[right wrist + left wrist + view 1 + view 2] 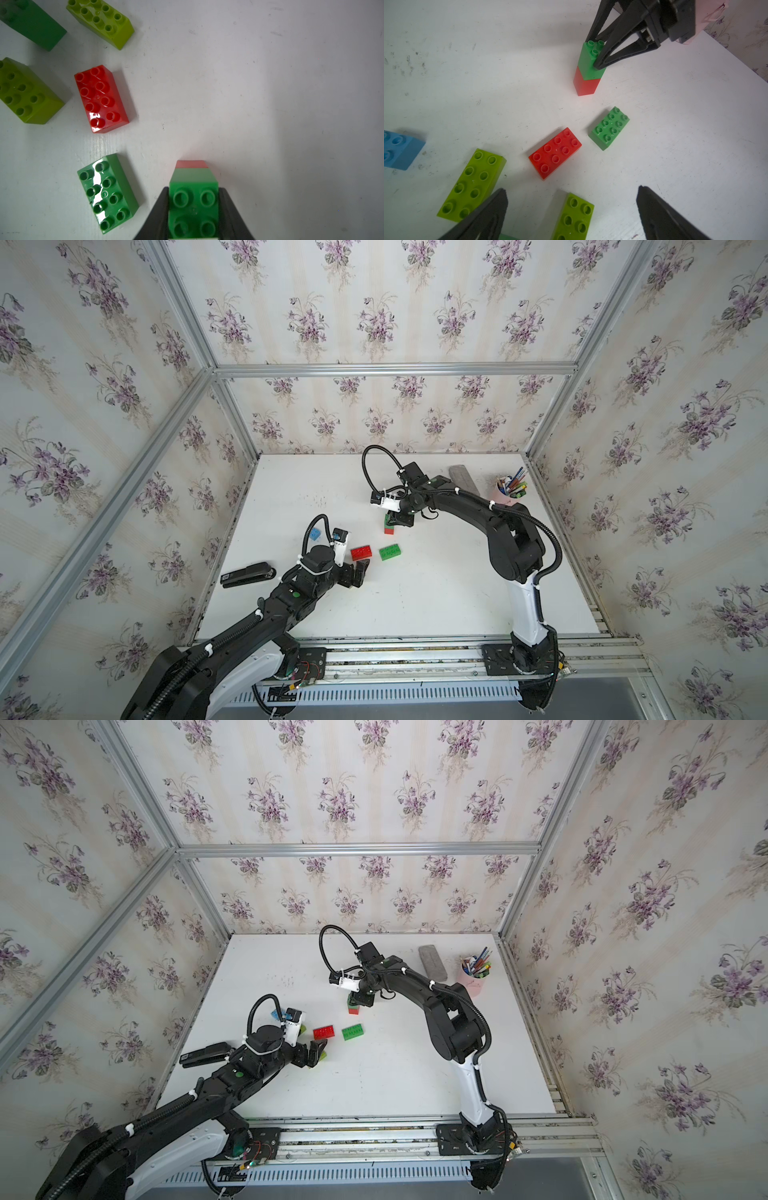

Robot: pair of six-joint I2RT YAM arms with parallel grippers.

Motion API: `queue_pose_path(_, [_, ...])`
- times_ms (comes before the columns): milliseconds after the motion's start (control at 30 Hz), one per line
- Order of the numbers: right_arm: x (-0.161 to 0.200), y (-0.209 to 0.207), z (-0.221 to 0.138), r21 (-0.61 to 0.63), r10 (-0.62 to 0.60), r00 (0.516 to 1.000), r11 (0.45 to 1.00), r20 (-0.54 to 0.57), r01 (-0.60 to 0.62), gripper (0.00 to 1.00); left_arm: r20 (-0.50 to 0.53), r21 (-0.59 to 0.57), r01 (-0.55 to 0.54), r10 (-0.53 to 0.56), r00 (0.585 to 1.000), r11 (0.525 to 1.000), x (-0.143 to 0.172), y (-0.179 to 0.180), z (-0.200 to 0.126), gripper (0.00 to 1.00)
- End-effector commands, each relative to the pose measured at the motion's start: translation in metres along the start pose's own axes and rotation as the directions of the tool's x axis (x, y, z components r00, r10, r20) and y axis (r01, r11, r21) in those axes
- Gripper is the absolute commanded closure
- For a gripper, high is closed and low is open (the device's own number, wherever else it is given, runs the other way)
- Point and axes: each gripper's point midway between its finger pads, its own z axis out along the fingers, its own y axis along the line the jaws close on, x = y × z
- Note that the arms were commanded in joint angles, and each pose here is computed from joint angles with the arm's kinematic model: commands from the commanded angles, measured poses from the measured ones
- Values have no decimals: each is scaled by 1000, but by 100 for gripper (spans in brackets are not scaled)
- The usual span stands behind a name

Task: Assemble a spoon with lego
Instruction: Assemble the lego brick with the lego brick, then pick up the lego brick from the center of the board.

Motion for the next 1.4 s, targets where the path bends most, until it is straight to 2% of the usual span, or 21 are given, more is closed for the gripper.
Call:
queue_pose_path(0, [47, 25, 11, -93, 67, 979, 992, -195, -87, 74, 13, -10, -4, 4, 1000, 1000, -4, 1, 0, 0])
queue_pose_path(67, [41, 21, 9, -77, 74, 981, 993, -179, -89, 70, 13, -9, -3, 3, 1000, 1000, -4, 1, 0, 0])
queue_pose_path(133, [21, 15, -2, -61, 87, 990, 994, -114, -94, 63, 10, -10, -2, 2, 1000, 1000, -3, 1, 0, 0])
queue_pose_path(267, [-24, -1, -34, 12, 73, 997, 997, 37, -74, 43, 12, -17, -1, 1, 1000, 1000, -4, 2, 0, 0])
queue_pose_path(333, [-32, -11, -46, 68, 59, 997, 996, 54, -62, 35, 12, -21, -1, 2, 1000, 1000, -4, 3, 0, 0])
queue_pose_path(433, [-31, -18, -58, 130, 55, 998, 990, 32, -59, 31, 11, -26, 3, -2, 1000, 1000, -4, 4, 0, 0])
queue_pose_path(533, [-25, -28, -70, 239, 167, 985, 956, 39, -171, 24, 27, -69, 27, -25, 999, 997, -11, 11, -4, 0])
queue_pose_path(600, [-21, -27, -80, 327, 292, 954, 897, 68, -297, 16, 70, -86, 49, -43, 997, 995, -25, 13, -10, 0])
queue_pose_path(633, [-18, -22, -84, 357, 330, 940, 871, 84, -338, 15, 89, -91, 63, -55, 995, 994, -31, 15, -13, 0])
queue_pose_path(767, [-7, 25, -95, 405, 433, 877, 779, 207, -480, 9, 122, -72, 126, -116, 986, 989, -51, 21, -21, 0])
queue_pose_path(833, [-5, 49, -95, 371, 505, 821, 733, 264, -570, 9, 107, -63, 164, -157, 982, 984, -54, 26, -21, 0])
queue_pose_path(933, [0, 75, -82, 267, 661, 671, 616, 335, -741, 12, 89, -62, 210, -204, 975, 976, -50, 35, -17, 0])
queue_pose_path(1000, [-2, 88, -69, 204, 709, 616, 584, 342, -786, 13, 88, -64, 232, -226, 970, 970, -47, 38, -14, 0])
queue_pose_path(1167, [-3, 99, -31, 143, 757, 592, 577, 276, -804, 12, 66, -33, 245, -243, 968, 969, -43, 33, -10, 0])
queue_pose_path(1367, [11, 97, 1, 202, 782, 598, 566, 175, -799, 11, 61, -41, 243, -240, 969, 969, -39, 35, -11, 0])
